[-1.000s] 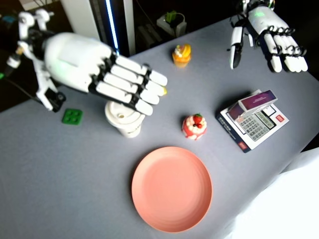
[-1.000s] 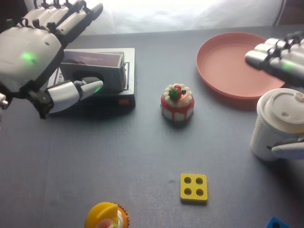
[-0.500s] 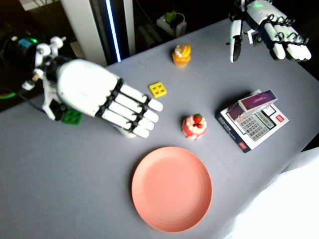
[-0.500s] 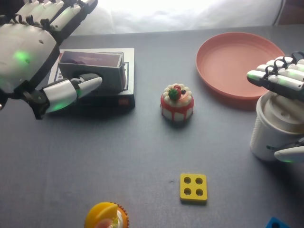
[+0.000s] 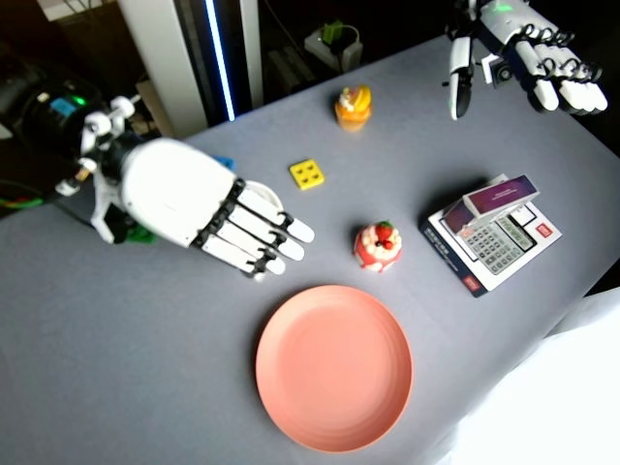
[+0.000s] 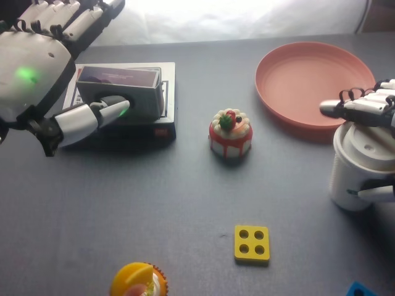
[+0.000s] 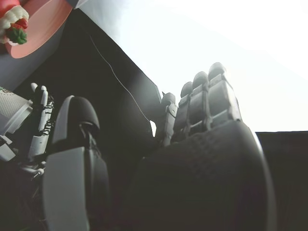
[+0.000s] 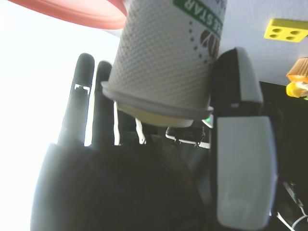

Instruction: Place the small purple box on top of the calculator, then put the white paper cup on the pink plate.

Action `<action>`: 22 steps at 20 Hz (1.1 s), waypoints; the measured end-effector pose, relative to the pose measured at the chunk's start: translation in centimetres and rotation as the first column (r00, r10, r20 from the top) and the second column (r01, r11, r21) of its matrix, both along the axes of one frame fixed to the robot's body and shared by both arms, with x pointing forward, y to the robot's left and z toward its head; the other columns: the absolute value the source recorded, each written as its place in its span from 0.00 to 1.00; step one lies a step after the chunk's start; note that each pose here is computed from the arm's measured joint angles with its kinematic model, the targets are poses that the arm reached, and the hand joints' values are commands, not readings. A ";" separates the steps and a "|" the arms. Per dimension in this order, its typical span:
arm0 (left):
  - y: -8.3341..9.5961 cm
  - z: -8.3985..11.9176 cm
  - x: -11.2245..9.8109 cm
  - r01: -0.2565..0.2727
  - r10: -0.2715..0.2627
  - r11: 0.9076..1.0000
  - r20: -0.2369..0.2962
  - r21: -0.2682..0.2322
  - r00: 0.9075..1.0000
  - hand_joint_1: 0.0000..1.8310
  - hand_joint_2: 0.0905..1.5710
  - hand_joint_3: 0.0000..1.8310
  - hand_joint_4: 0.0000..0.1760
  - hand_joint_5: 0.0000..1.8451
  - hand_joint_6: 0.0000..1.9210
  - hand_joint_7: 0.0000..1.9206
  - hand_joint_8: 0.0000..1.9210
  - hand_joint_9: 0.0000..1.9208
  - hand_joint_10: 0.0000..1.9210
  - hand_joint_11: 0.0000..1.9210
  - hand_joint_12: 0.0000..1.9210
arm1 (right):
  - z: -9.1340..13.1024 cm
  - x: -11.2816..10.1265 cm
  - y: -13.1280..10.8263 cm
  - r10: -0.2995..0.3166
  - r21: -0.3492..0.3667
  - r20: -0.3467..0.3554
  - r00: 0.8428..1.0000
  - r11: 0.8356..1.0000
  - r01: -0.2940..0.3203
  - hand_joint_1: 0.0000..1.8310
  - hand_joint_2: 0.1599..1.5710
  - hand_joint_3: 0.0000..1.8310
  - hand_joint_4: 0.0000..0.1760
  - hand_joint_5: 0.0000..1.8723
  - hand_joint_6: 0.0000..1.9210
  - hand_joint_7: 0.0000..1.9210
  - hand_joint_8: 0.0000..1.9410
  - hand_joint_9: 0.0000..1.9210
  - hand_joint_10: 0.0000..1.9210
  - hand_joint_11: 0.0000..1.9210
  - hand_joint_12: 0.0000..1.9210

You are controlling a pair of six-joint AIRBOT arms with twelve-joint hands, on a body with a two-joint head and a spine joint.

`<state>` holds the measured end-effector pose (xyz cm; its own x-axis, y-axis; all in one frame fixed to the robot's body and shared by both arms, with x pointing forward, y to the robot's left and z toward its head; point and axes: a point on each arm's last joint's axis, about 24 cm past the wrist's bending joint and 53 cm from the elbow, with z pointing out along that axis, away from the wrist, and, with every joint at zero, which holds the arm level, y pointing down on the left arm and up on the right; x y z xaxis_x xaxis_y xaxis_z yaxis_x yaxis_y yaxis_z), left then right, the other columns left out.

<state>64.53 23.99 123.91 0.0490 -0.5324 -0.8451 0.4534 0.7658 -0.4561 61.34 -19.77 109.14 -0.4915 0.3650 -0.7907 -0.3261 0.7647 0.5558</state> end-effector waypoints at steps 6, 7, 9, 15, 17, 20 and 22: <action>0.4 -0.9 -0.1 -0.008 0.008 1.000 -0.025 0.003 1.000 0.37 0.75 0.01 0.47 0.06 0.01 0.01 0.00 0.00 0.00 0.00 0.00 | 0.6 0.0 -0.1 0.000 0.013 0.012 1.000 1.000 0.000 0.62 0.66 0.00 0.00 0.12 0.61 0.23 0.67 0.25 0.91 0.22 1.00; 0.5 -1.1 -0.1 -0.010 0.010 1.000 -0.033 0.000 0.999 0.37 0.75 0.01 0.44 0.05 0.01 0.01 0.00 0.00 0.00 0.00 0.00 | 1.2 0.1 -0.2 -0.001 0.019 0.027 1.000 1.000 0.001 0.63 0.66 0.00 0.00 0.12 0.62 0.23 0.68 0.23 0.94 0.19 1.00; 0.8 -1.5 -0.1 -0.016 0.016 1.000 -0.045 0.003 0.999 0.37 0.75 0.00 0.53 0.06 0.01 0.01 0.00 0.00 0.00 0.00 0.00 | 3.0 0.6 -0.4 -0.009 0.047 0.077 0.997 0.999 0.006 0.65 0.66 0.00 0.00 0.12 0.62 0.25 0.71 0.18 0.94 0.06 1.00; 1.0 -2.2 -0.5 -0.021 0.021 1.000 -0.063 -0.002 0.998 0.35 0.76 0.00 0.40 0.06 0.00 0.01 0.00 0.00 0.00 0.01 0.01 | 5.8 2.3 -0.2 -0.036 0.114 0.156 0.987 0.993 0.018 0.72 0.70 0.01 0.00 0.11 0.61 0.20 0.65 0.20 0.96 0.22 1.00; 1.3 -2.2 -0.6 -0.027 0.027 1.000 -0.058 -0.007 0.998 0.37 0.76 0.00 0.38 0.06 0.00 0.01 0.00 0.00 0.00 0.00 0.00 | 5.9 3.2 -0.3 -0.059 0.137 0.157 0.986 0.990 0.037 0.71 0.79 0.01 0.00 0.10 0.62 0.32 0.79 0.17 0.93 0.15 1.00; 1.6 -2.4 -0.8 -0.037 0.036 0.999 -0.061 -0.011 0.998 0.36 0.76 0.00 0.40 0.06 0.01 0.02 0.00 0.00 0.00 0.00 0.00 | 6.6 4.8 0.0 -0.081 0.170 0.173 0.982 0.984 0.052 0.71 0.79 0.00 0.00 0.14 0.60 0.29 0.78 0.15 0.83 0.07 1.00; 1.8 -2.9 -1.0 -0.042 0.041 0.999 -0.072 -0.006 0.997 0.33 0.76 0.00 0.43 0.06 0.00 0.02 0.01 0.00 0.00 0.00 0.00 | 7.8 6.5 0.3 -0.100 0.191 0.199 0.975 0.980 0.062 0.70 0.79 0.00 0.00 0.15 0.58 0.33 0.79 0.17 0.83 0.10 1.00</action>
